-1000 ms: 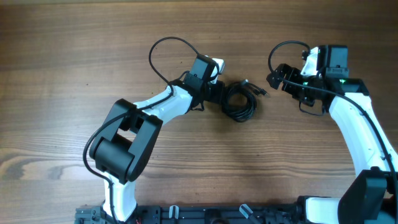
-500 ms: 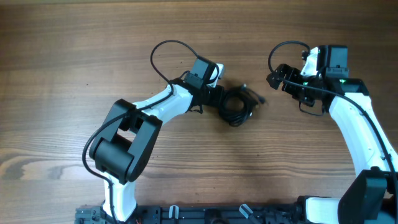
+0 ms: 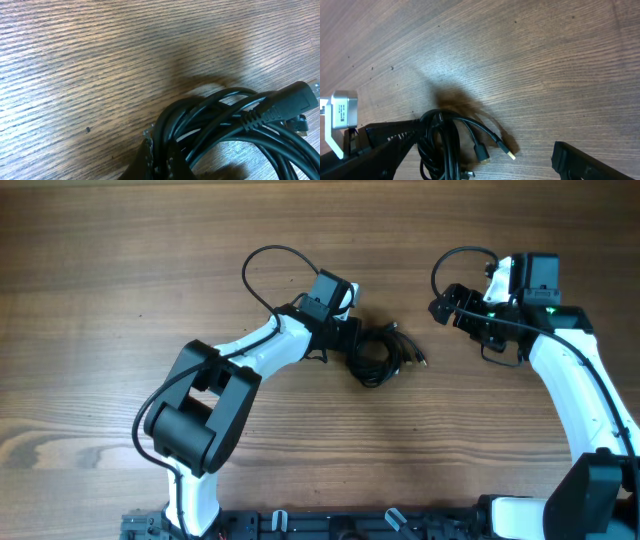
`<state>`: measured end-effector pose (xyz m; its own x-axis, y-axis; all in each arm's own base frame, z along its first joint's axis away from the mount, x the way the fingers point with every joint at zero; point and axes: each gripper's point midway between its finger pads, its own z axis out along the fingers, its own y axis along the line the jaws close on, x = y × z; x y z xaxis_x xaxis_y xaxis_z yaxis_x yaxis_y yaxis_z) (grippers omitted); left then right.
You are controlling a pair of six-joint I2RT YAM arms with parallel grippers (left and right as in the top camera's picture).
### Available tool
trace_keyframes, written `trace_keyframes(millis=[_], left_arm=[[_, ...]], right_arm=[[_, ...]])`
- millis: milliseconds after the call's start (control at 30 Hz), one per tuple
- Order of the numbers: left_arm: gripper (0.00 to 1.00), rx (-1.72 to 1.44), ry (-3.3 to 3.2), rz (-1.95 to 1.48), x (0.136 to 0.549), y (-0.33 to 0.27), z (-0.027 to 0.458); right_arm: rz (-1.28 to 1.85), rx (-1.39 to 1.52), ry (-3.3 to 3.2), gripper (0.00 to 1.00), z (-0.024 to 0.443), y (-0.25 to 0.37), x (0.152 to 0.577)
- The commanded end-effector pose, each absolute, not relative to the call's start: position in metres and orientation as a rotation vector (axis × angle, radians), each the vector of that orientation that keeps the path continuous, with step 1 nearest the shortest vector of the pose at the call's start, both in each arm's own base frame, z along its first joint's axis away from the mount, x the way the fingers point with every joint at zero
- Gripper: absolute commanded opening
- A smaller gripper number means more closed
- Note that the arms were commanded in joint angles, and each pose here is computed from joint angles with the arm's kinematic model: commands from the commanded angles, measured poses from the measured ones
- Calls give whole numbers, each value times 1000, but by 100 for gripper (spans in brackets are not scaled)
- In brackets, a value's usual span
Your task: Untangle cables
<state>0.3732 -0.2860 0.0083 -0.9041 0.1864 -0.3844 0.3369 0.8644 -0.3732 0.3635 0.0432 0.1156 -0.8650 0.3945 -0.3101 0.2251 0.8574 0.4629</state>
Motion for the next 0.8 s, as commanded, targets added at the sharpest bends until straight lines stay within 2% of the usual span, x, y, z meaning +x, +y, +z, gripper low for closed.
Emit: trace_keyframes(millis=[0, 67, 133, 267, 367, 500, 767], left_arm=[[4, 399, 2595, -558, 384, -277, 42], [4, 397, 2498, -594, 392, -282, 78], [4, 392, 2354, -643, 397, -285, 136], [4, 376, 2207, -693, 390, -281, 203], [4, 321, 2181, -732, 387, -279, 222], [4, 168, 2213, -798, 388, -275, 224], [4, -596, 2214, -1026, 422, -223, 225]], right_arm=[[610, 405, 2625, 98, 122, 48, 363], [656, 346, 2616, 96, 125, 54, 364], [774, 229, 2576, 96, 135, 70, 366], [1001, 18, 2445, 96, 162, 99, 369], [1126, -32, 2364, 96, 180, 112, 372], [1156, 26, 2353, 95, 184, 113, 376], [1134, 122, 2379, 94, 180, 108, 379]])
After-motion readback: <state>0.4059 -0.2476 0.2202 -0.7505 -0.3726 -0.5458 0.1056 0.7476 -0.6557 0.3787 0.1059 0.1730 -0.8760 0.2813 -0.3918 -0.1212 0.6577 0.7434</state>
